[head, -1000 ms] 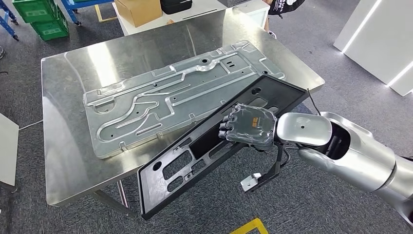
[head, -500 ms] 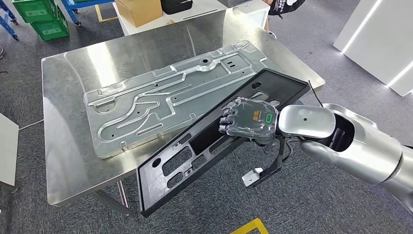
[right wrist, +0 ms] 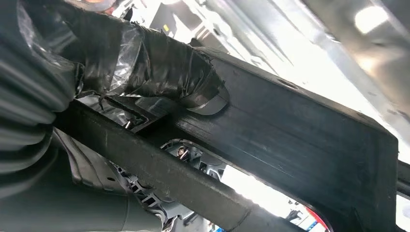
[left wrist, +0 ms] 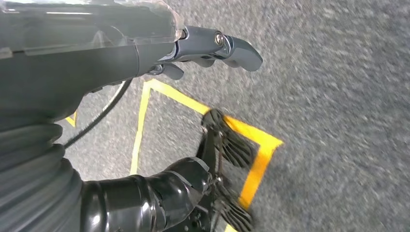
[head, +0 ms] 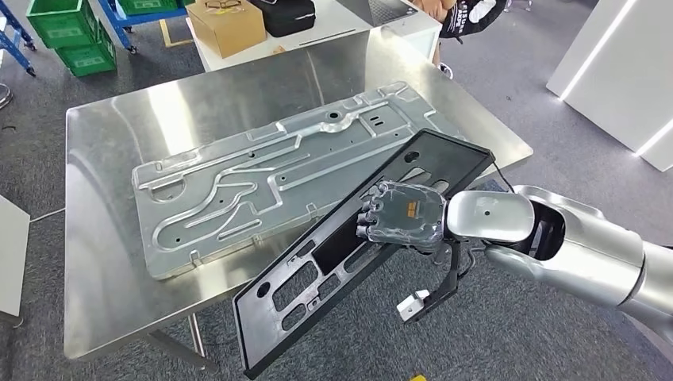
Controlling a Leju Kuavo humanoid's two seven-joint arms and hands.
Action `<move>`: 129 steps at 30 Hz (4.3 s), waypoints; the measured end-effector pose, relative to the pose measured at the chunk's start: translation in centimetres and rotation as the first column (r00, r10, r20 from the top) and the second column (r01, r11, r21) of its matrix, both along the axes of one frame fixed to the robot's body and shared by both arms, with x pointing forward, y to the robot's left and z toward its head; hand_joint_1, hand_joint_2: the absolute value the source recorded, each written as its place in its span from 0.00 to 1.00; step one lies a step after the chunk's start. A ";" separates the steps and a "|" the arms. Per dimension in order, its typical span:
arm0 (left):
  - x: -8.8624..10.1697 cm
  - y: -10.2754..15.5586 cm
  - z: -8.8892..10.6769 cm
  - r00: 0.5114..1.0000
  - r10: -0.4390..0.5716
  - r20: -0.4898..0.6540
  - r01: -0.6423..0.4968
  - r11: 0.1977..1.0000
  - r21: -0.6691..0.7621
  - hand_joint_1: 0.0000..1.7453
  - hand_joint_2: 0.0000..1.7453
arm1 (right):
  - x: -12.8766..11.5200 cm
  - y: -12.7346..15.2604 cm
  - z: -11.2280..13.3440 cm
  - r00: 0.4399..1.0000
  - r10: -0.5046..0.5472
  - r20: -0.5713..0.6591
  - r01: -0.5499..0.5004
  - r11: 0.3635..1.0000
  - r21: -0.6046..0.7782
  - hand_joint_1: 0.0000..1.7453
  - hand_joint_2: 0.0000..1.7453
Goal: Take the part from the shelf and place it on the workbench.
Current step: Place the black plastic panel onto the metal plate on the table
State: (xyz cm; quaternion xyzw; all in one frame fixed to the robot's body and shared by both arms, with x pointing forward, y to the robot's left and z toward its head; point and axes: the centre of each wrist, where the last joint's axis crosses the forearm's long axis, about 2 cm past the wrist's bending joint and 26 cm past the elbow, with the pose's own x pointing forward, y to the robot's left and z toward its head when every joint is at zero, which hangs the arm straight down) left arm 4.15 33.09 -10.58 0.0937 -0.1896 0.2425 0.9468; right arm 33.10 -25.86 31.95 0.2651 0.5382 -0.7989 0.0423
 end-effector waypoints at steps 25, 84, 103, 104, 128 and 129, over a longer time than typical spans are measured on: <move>0.3 -1.2 0.1 0.999 0.034 -0.019 -0.035 0.999 -0.023 0.00 1.00 | -1.6 1.3 -3.7 0.974 0.004 0.225 -0.016 0.999 0.052 1.00 1.00; 0.5 -3.6 0.6 0.999 0.040 0.001 -0.040 0.999 -0.036 0.00 1.00 | -6.1 2.4 -8.4 0.941 -0.215 0.262 0.105 0.920 0.377 1.00 1.00; 0.5 -3.4 0.7 0.999 0.045 -0.011 -0.046 0.999 -0.021 0.00 1.00 | -6.6 2.0 -9.7 0.950 -0.216 0.224 0.126 0.925 0.358 1.00 1.00; 0.4 -3.4 0.7 0.999 0.045 -0.011 -0.045 0.999 -0.022 0.00 1.00 | -6.6 2.0 -9.7 0.951 -0.216 0.221 0.128 0.926 0.355 1.00 1.00; 0.2 -3.1 0.7 0.999 0.043 -0.021 -0.043 0.999 -0.009 0.00 1.00 | -6.3 1.9 -10.1 0.955 -0.221 0.196 0.147 0.931 0.336 1.00 1.00; 0.2 -3.1 0.7 0.999 0.043 -0.020 -0.043 0.999 -0.009 0.00 1.00 | -6.3 1.9 -10.1 0.955 -0.221 0.197 0.146 0.931 0.336 1.00 1.00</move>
